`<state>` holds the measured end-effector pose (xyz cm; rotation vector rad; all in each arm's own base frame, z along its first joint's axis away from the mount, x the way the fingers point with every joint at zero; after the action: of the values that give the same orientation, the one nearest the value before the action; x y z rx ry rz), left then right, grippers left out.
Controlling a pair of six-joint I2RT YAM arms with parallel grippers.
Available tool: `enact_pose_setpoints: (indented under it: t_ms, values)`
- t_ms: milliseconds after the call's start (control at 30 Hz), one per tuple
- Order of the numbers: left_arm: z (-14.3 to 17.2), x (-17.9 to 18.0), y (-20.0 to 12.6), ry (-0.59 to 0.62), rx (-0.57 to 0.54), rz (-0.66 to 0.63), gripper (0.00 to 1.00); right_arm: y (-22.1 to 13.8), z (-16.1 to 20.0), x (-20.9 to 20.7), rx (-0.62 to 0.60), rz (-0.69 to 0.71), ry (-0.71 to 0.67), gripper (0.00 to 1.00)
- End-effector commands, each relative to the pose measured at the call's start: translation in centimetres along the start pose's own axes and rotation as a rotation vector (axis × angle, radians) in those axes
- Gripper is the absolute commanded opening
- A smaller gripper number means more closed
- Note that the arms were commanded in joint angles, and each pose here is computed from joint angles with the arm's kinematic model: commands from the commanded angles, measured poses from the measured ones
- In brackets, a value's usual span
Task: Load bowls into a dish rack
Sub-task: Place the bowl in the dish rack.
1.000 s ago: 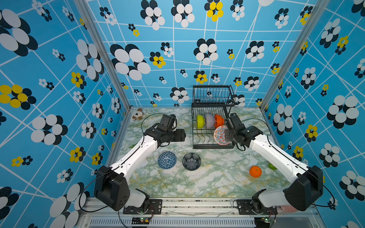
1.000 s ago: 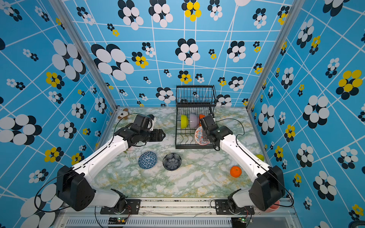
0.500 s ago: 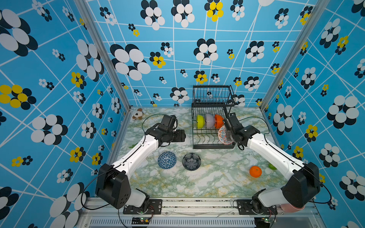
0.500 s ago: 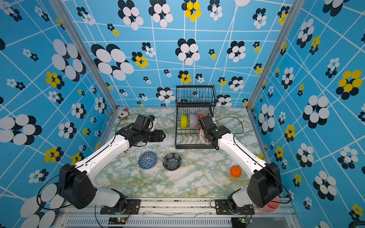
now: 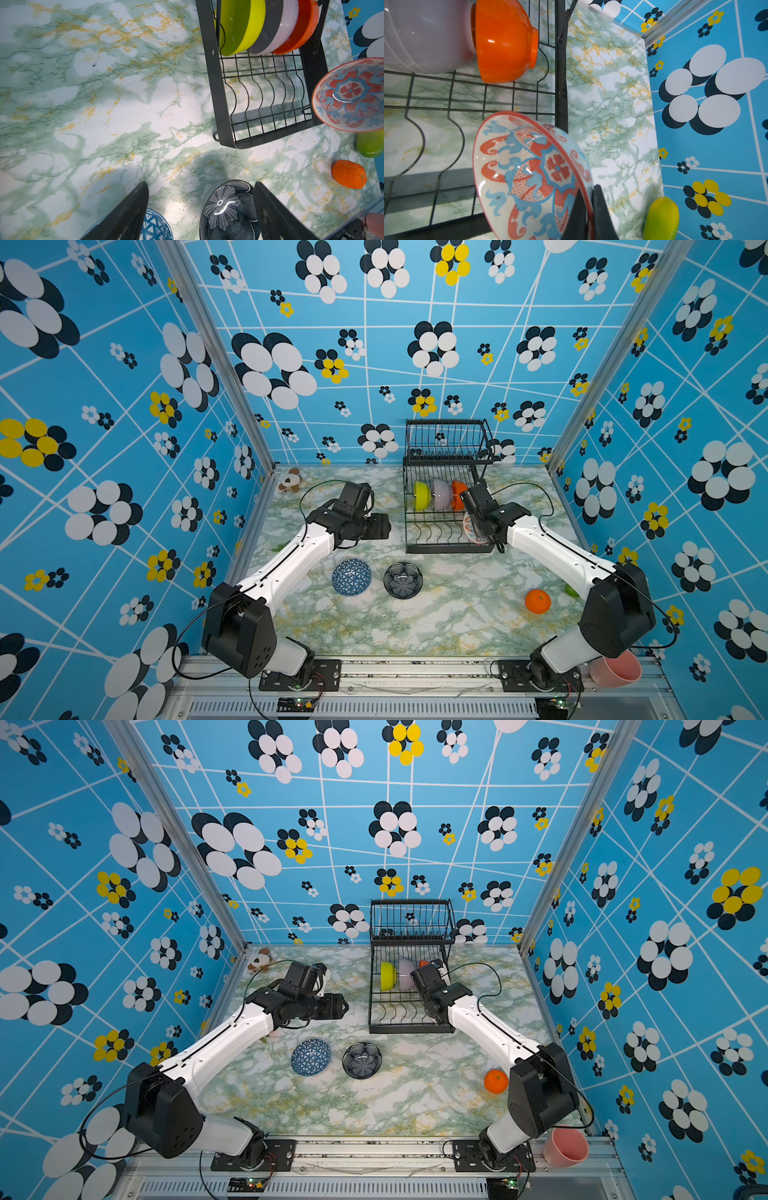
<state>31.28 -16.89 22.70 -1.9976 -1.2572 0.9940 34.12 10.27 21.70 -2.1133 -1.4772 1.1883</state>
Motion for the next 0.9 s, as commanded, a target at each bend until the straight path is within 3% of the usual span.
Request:
enact_pose_setpoints:
  t_ms: [0,867]
  values:
    - [0.5,0.6,0.5,-0.010,0.033,-0.023,0.81,0.0,-2.0,-0.6,-0.060,0.070,0.004,0.00]
    - [0.5,0.7,0.6,-0.006,0.035,-0.029,0.81,2.4,-3.1,3.6,-0.084,0.200,-0.199,0.00]
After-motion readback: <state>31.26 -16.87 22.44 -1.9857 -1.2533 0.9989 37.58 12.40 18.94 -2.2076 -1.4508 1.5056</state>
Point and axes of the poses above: each gripper's point midway between its finger pads, its own y axis out along the fingers, its own x axis along the line the jaws close on, z = x × y, the point moved 6 cm from there along -y, back along the fingers, and after that the axes turned 7 degrees about y, right-handed, at the moved point
